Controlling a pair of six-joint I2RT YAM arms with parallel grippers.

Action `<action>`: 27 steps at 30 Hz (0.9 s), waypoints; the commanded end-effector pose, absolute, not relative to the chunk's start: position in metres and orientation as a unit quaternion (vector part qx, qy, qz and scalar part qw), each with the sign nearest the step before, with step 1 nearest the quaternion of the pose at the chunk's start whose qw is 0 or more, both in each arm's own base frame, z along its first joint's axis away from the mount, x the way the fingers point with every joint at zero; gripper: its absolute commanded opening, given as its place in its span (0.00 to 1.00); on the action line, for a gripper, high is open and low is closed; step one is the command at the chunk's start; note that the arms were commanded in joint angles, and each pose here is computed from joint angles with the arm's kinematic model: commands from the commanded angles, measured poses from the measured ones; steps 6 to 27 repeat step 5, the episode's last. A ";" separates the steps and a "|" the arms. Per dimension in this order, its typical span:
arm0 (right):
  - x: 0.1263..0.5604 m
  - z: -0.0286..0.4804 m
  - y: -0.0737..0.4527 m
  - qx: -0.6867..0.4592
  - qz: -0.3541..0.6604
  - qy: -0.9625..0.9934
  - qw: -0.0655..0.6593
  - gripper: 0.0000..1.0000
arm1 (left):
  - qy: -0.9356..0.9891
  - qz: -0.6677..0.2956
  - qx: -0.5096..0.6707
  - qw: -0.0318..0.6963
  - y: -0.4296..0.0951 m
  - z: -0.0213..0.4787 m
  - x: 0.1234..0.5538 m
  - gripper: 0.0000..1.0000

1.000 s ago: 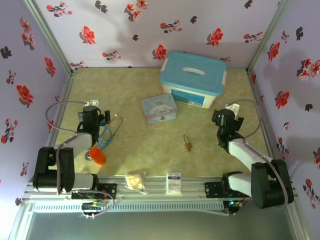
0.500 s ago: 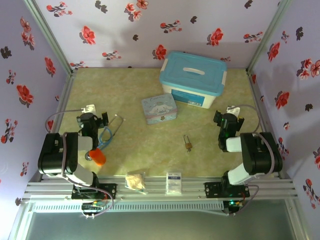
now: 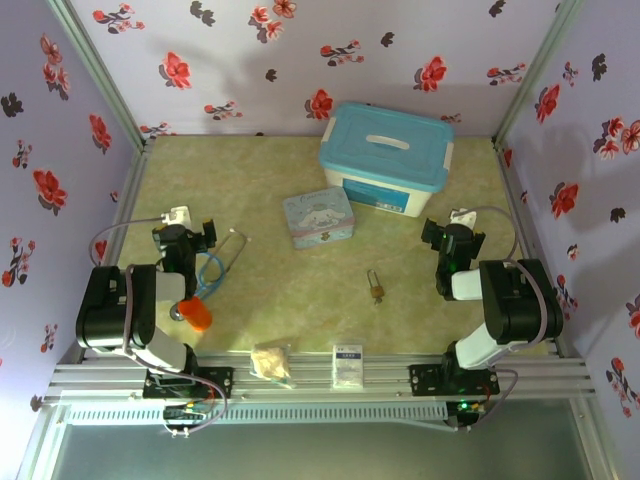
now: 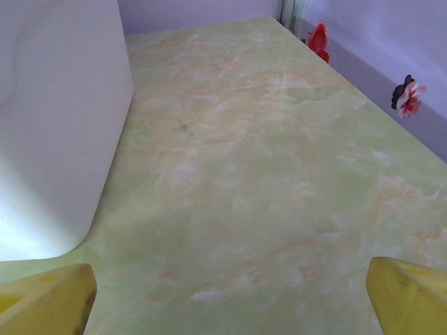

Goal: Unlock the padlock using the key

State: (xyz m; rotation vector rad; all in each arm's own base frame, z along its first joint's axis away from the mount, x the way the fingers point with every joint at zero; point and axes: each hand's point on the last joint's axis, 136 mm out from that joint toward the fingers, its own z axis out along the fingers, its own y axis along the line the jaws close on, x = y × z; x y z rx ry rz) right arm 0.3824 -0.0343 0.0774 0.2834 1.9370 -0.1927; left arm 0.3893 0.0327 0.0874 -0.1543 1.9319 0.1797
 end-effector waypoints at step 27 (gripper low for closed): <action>0.390 0.089 -0.034 0.119 -0.069 0.811 0.569 0.99 | 0.805 0.080 -0.078 0.582 0.037 0.098 0.392 1.00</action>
